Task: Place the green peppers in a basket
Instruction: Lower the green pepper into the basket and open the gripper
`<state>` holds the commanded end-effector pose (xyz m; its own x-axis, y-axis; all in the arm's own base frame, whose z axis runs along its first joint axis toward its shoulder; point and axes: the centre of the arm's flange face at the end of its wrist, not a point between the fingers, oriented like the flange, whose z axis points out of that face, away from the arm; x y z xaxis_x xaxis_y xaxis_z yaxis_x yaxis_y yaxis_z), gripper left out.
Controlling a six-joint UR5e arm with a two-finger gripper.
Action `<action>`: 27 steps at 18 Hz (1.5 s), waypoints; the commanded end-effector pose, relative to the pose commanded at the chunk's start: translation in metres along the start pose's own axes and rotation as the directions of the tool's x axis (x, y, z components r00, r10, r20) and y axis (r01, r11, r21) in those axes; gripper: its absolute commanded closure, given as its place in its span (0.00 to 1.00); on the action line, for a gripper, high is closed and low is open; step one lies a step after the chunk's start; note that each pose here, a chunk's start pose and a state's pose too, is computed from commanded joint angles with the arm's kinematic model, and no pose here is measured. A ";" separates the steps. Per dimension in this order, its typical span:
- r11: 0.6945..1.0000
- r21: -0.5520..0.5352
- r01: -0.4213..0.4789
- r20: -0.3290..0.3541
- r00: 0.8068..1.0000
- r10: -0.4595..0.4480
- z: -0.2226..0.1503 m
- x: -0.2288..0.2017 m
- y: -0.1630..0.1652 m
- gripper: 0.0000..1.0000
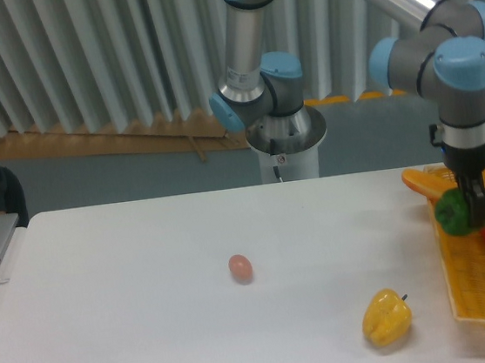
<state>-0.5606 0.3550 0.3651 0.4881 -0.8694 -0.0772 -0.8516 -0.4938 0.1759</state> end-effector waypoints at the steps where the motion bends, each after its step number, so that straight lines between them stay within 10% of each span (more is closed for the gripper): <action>1: 1.000 0.002 0.003 -0.002 1.000 -0.003 0.004 -0.002 0.001 0.56; 15: 1.000 0.010 0.028 -0.035 0.999 -0.027 0.034 0.003 0.012 0.51; 18: 1.000 0.014 0.028 -0.041 0.999 -0.028 0.038 0.006 0.013 0.31; 20: 0.999 0.014 0.031 -0.042 0.999 -0.031 0.039 0.006 0.014 0.00; 27: 0.999 0.007 0.051 -0.029 0.998 -0.051 0.032 0.006 0.014 0.00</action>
<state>-0.5758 0.3417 0.3352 0.5359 -0.8423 -0.0579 -0.8269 -0.5375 0.1652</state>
